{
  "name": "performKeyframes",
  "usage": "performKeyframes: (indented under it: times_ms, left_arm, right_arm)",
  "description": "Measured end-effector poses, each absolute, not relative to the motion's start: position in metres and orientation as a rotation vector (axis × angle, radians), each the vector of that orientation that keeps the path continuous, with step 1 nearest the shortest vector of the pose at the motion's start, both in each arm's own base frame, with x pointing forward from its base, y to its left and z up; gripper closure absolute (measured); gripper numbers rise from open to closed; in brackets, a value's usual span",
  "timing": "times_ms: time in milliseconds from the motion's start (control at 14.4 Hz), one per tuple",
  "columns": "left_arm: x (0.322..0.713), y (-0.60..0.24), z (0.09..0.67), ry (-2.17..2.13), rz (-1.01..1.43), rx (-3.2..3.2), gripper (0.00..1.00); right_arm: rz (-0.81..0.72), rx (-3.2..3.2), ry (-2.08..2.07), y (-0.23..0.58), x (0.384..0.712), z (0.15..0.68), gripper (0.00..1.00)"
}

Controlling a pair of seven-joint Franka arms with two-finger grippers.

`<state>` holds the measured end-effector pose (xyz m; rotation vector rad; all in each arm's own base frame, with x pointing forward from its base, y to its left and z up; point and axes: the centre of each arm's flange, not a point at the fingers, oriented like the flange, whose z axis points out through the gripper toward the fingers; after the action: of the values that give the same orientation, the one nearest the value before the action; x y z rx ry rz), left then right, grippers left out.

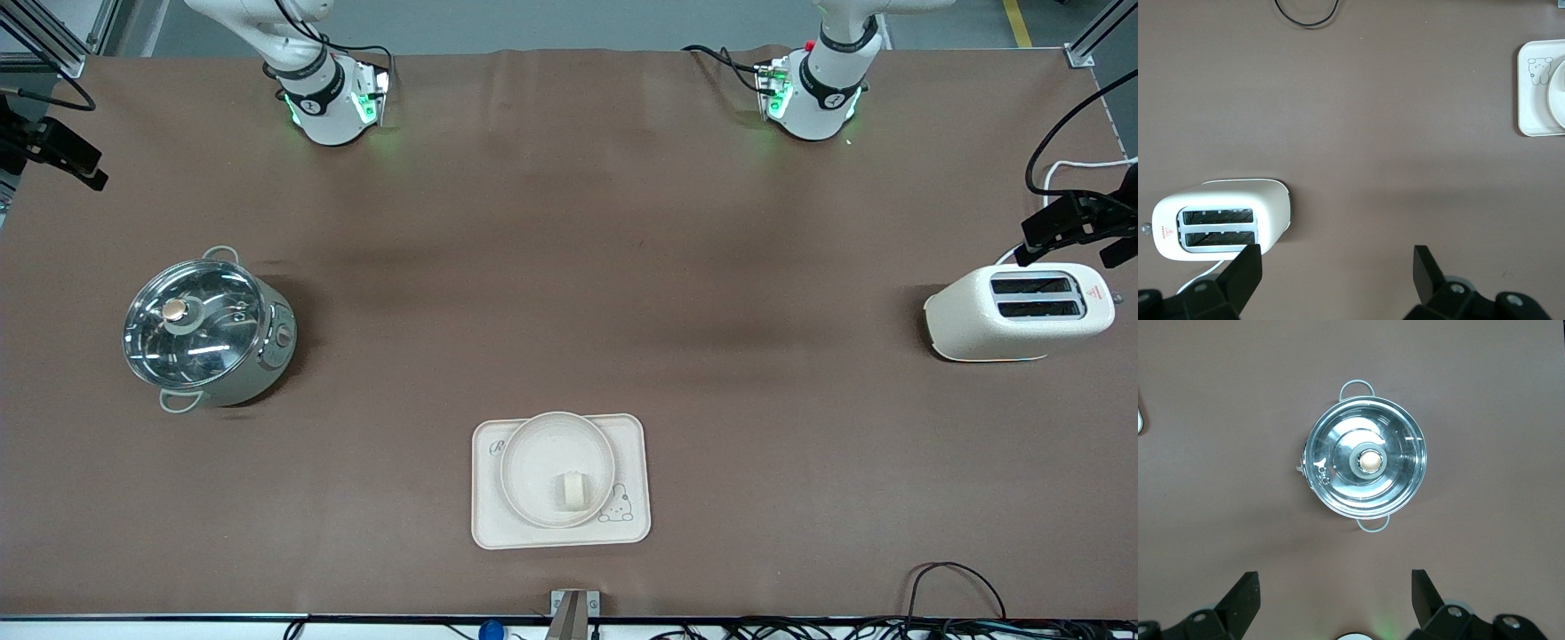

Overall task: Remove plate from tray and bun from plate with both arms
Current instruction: 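Reach the right gripper past the pot to the white plate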

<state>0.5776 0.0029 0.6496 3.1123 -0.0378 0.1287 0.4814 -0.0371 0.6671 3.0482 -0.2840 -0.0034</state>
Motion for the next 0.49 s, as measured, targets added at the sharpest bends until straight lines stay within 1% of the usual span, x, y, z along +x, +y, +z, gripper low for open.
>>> performKeyframes:
  times_ms: [486]
  left_arm:
    - [0.5780, 0.0052, 0.6494, -0.061, 0.131, 3.113, 0.00]
  right_arm:
    - [0.000, 3.050, -0.292, -0.0476, 0.4767, 0.6692, 0.00]
